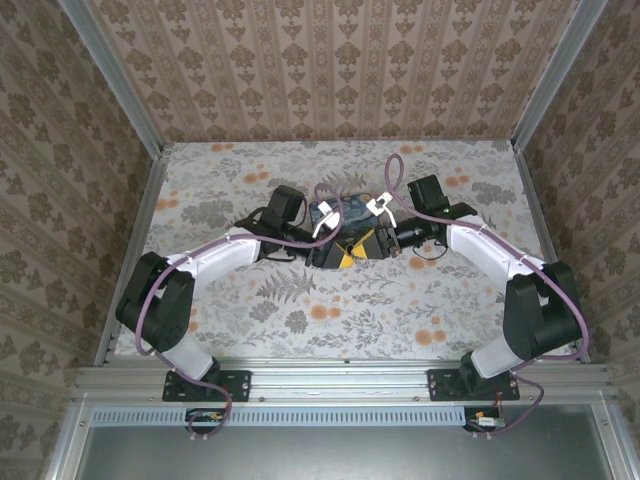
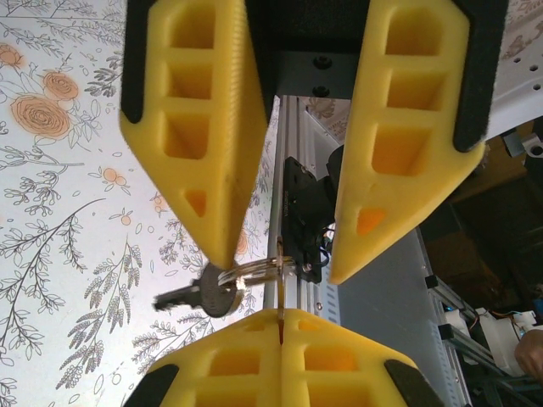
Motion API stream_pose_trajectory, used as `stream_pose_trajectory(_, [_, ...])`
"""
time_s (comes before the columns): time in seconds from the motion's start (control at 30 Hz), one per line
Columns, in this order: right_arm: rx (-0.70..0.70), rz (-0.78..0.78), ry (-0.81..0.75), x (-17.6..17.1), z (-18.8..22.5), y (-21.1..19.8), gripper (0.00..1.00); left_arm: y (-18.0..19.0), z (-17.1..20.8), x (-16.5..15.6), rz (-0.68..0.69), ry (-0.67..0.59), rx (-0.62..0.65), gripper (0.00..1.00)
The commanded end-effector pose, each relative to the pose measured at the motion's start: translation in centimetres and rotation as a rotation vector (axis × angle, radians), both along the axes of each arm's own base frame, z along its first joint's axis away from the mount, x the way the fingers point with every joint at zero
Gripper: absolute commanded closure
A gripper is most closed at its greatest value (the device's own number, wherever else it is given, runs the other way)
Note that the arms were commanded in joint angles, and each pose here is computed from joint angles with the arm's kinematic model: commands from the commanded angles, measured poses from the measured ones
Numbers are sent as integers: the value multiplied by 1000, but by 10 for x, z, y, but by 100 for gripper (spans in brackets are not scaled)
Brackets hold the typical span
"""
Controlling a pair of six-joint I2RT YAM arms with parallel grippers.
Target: Unlock the padlock with the key
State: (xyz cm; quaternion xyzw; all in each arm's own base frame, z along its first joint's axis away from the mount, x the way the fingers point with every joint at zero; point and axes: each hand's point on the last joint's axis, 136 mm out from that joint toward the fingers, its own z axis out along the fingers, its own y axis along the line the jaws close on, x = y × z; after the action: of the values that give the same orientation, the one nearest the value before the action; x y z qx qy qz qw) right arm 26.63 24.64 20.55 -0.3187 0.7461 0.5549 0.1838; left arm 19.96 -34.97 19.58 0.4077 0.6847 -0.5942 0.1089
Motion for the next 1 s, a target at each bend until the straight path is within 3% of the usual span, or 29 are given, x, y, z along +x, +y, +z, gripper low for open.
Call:
stream_pose_trajectory(0.0, [27,38,22,-8,-1,3,75,1,17,-3,-16,-50,-38,100])
stream_pose_trajectory(0.37, [23,47,79,-18,-8,1,97,6,20,4,3,-54,-45,100])
stream_pose_trajectory(0.57, [51,-5,85,-15,-9,4,100,14,21,23,85,-49,-55,100])
stream_pose_trajectory(0.6, [37,-29,95,-14,-13,3,100,16,20,27,106,-45,-55,98])
stream_pose_trajectory(0.77, [13,-228,167,11,-27,-1,100,26,23,51,214,-21,-88,62])
stream_pose_trajectory(0.97, [49,-447,274,44,-25,-5,100,29,15,59,301,3,-57,58])
